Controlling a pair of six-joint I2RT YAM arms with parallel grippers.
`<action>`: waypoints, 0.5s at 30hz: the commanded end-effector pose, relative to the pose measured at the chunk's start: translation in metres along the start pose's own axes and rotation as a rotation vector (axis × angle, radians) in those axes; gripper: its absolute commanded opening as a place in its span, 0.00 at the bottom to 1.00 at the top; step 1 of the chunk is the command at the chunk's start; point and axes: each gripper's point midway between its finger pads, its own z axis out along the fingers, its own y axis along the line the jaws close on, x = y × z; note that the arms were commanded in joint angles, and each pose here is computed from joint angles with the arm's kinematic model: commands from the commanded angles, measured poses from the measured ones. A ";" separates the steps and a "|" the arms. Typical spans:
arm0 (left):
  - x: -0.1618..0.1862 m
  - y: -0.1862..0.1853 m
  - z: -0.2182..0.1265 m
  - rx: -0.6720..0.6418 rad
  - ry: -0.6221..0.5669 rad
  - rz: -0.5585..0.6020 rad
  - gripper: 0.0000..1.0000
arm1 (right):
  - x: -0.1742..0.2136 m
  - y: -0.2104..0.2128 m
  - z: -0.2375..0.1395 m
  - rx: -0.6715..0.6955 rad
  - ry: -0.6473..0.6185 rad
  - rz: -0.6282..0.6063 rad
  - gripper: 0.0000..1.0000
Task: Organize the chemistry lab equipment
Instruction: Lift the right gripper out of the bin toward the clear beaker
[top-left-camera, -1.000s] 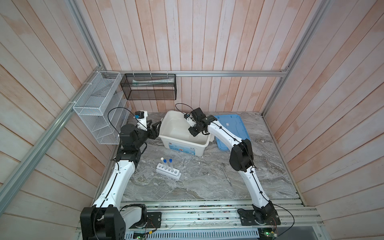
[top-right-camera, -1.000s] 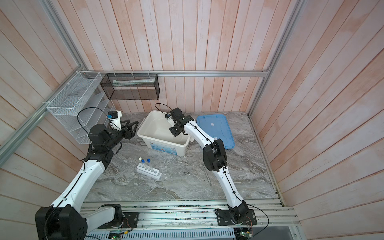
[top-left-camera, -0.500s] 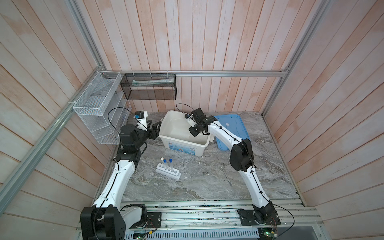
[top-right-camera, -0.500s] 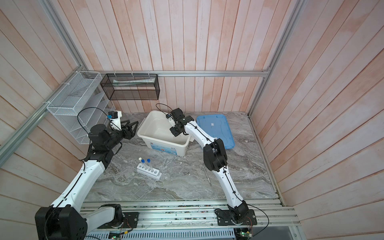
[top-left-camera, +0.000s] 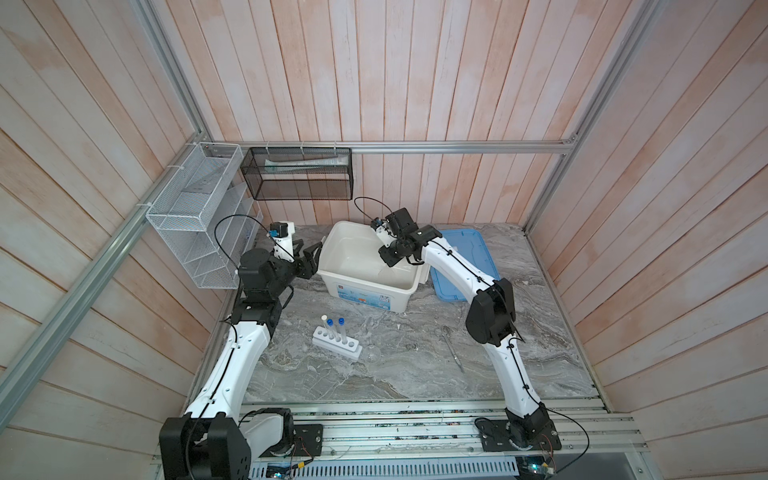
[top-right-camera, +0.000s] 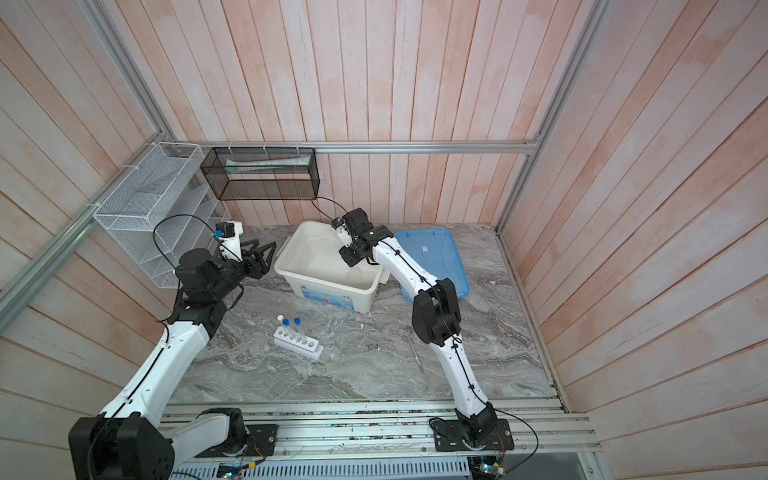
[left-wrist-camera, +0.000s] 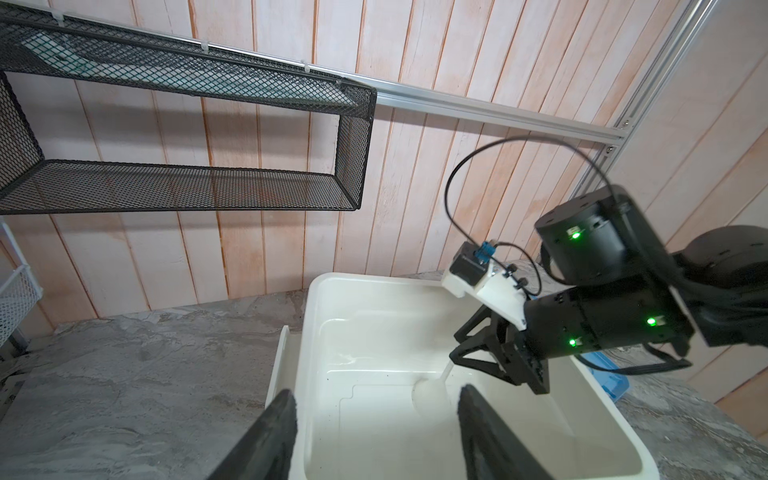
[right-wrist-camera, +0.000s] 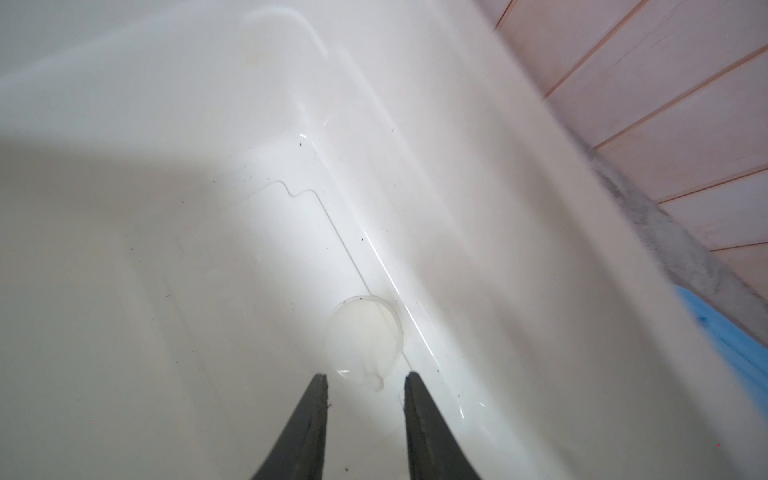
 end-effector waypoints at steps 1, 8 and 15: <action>-0.010 -0.001 -0.007 -0.010 -0.022 0.027 0.64 | -0.035 -0.008 -0.068 0.035 -0.106 0.009 0.34; -0.009 -0.006 -0.008 0.018 -0.019 0.035 0.64 | -0.026 0.007 -0.138 0.048 -0.166 0.036 0.34; -0.002 -0.015 -0.002 0.051 0.016 0.065 0.64 | 0.030 0.065 -0.167 -0.072 -0.193 0.083 0.34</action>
